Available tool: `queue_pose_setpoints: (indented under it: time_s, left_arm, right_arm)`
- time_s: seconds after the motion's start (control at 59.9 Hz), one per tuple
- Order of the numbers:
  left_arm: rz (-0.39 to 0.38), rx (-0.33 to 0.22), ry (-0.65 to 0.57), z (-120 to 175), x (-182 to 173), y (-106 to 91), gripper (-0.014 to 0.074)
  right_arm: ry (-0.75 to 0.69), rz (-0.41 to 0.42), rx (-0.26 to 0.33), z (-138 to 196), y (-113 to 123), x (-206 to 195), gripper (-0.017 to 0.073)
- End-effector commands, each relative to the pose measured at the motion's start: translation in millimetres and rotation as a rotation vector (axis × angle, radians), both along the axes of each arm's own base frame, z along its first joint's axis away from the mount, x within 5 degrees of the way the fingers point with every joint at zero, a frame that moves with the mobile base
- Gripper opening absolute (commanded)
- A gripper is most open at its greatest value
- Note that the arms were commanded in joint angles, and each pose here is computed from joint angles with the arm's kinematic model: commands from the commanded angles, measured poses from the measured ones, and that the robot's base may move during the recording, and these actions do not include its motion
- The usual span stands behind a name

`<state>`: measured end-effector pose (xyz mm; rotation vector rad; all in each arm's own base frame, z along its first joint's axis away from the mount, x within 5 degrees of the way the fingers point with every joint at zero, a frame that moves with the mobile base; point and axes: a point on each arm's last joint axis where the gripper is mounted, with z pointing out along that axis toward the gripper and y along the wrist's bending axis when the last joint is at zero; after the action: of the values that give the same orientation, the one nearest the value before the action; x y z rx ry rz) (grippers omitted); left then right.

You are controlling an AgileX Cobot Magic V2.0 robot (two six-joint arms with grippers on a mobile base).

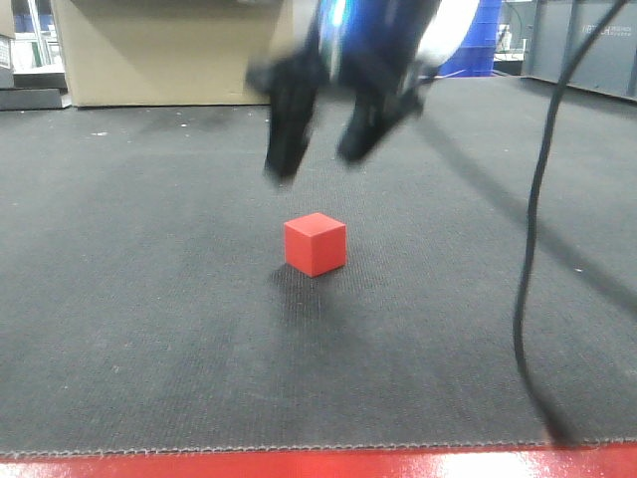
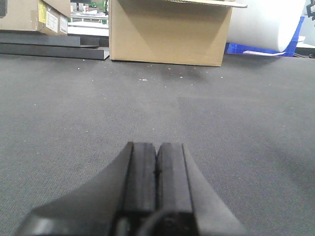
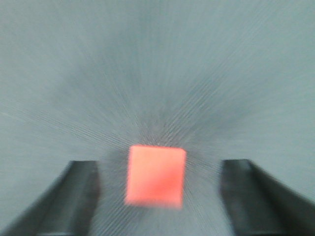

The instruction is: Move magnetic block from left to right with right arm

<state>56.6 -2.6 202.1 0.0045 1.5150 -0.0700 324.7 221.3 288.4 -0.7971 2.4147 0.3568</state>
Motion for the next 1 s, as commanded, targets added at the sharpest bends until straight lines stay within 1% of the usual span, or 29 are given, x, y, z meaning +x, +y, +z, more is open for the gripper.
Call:
queue_pose_setpoints:
  time_s: [0.0,0.117,0.167,0.184,0.234,0.317,0.368,0.451,0.518,0.535,0.551,0.568,0.601,0.651,0.735,0.852,0.902,0.986]
  left_arm:
    - [-0.004,-0.011,-0.094,5.6,-1.5,-0.1,-0.0116]
    - [-0.004,-0.011,-0.094,5.6,-1.5,-0.1,-0.0116]
    - [-0.004,-0.011,-0.094,5.6,-1.5,-0.1,-0.0116]
    - [-0.004,-0.011,-0.094,5.6,-1.5,-0.1,-0.0116]
    - [-0.004,-0.011,-0.094,5.6,-1.5,-0.1,-0.0116]
    - [-0.004,-0.011,-0.094,5.6,-1.5,-0.1,-0.0116]
    - [-0.004,-0.011,-0.094,5.6,-1.5,-0.1,-0.0116]
    - [-0.004,-0.011,-0.094,5.6,-1.5,-0.1,-0.0116]
    - [-0.004,-0.011,-0.094,5.6,-1.5,-0.1,-0.0116]
    - [-0.004,-0.011,-0.094,5.6,-1.5,-0.1,-0.0116]
    - [-0.004,-0.011,-0.094,5.6,-1.5,-0.1,-0.0116]
    - [-0.004,-0.011,-0.094,5.6,-1.5,-0.1,-0.0116]
    - [-0.004,-0.011,-0.094,5.6,-1.5,-0.1,-0.0116]
    - [-0.004,-0.011,-0.094,5.6,-1.5,-0.1,-0.0116]
    - [-0.004,-0.011,-0.094,5.6,-1.5,-0.1,-0.0115]
    - [-0.004,-0.011,-0.094,5.6,-1.5,-0.1,-0.0116]
    - [-0.004,-0.011,-0.094,5.6,-1.5,-0.1,-0.0116]
    - [-0.004,-0.011,-0.094,5.6,-1.5,-0.1,-0.0116]
  right_arm:
    - [-0.138,-0.048,0.109,57.3,-20.6,-16.5,0.0328]
    - [-0.207,-0.077,0.158,79.6,-42.3,-40.5,0.0118]
    - [-0.238,-0.083,0.177,84.6,-51.4,-53.9,0.0060]
    - [-0.240,-0.085,0.178,82.5,-54.1,-58.1,0.0057]
    - [-0.282,-0.094,0.207,87.5,-63.3,-72.7,0.0063]
    - [-0.327,-0.121,0.256,85.8,-78.8,-97.4,0.0069]
    - [-0.342,-0.139,0.286,78.5,-89.2,-114.3,0.0069]
    - [-0.405,-0.160,0.361,74.9,-106.8,-143.8,0.0069]
    - [-0.442,-0.171,0.396,65.3,-119.3,-163.8,0.0069]
    - [-0.471,-0.174,0.417,66.7,-123.9,-171.0,0.0069]
    - [-0.476,-0.176,0.420,61.6,-127.1,-176.0,0.0069]
    - [-0.508,-0.178,0.441,63.2,-131.8,-183.4,0.0069]
    - [-0.531,-0.181,0.456,57.1,-138.0,-193.0,0.0069]
    - [-0.606,-0.186,0.506,53.4,-150.8,-212.9,0.0069]
    - [-0.696,-0.191,0.568,45.1,-166.0,-236.9,0.0069]
    - [-0.851,-0.195,0.678,37.8,-186.8,-269.6,0.0069]
    - [-0.895,-0.195,0.710,34.0,-192.7,-279.1,0.0069]
    - [-0.935,-0.190,0.738,25.7,-199.3,-290.4,0.0069]
